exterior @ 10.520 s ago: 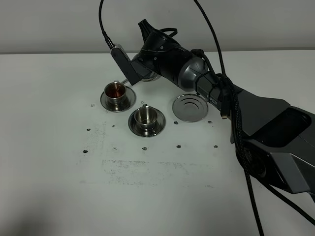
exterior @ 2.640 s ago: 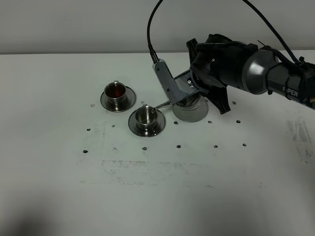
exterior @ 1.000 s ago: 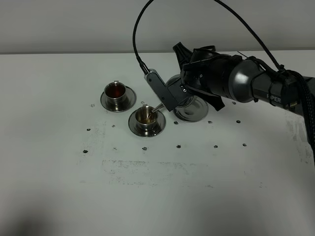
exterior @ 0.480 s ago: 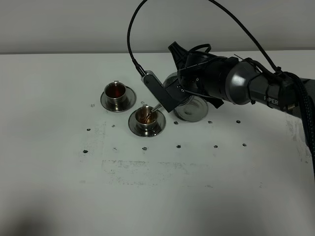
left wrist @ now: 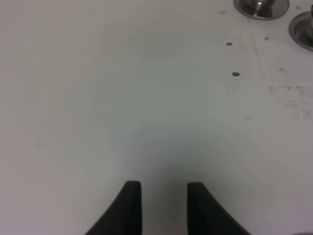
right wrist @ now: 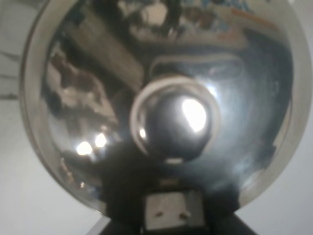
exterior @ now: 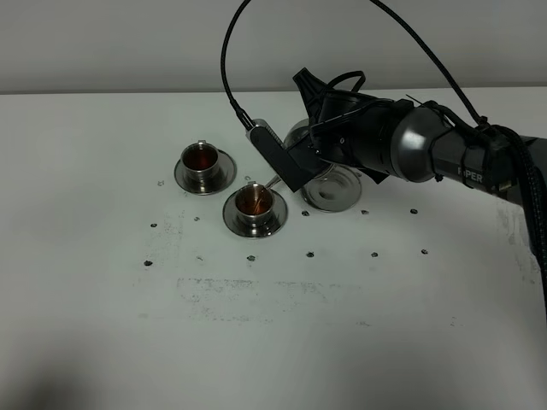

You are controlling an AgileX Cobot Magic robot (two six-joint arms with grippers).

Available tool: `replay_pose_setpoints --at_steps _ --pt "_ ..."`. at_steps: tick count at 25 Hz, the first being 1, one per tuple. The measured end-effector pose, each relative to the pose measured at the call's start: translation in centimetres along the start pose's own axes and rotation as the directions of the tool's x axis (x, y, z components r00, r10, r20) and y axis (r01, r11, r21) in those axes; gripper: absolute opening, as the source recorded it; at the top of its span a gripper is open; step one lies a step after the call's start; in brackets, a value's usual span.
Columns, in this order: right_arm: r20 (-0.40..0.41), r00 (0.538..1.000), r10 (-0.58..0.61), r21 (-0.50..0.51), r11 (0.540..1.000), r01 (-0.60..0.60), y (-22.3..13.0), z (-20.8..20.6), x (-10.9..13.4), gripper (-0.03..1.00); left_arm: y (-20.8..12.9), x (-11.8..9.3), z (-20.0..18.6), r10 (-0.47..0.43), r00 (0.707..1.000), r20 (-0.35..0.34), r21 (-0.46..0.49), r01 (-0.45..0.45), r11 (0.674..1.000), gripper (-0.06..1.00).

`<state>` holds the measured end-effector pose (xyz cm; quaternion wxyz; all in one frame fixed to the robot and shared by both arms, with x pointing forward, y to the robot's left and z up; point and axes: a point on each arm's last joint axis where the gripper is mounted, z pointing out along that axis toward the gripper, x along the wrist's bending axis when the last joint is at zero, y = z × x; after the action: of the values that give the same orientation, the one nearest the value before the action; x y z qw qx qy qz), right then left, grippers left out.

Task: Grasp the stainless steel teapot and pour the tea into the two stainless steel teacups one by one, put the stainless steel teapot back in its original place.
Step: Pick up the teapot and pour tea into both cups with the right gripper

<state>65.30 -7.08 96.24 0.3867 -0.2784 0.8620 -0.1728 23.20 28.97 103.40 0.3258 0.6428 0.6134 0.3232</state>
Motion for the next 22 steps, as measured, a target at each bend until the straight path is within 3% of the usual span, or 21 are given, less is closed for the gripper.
replay_pose_setpoints --at_steps 22 --pt "0.031 0.998 -0.055 0.017 0.998 0.054 0.36 -0.3 -0.4 0.18 0.0 0.0 0.0 -0.001 1.0 0.0 0.0 0.001 1.0 0.28"
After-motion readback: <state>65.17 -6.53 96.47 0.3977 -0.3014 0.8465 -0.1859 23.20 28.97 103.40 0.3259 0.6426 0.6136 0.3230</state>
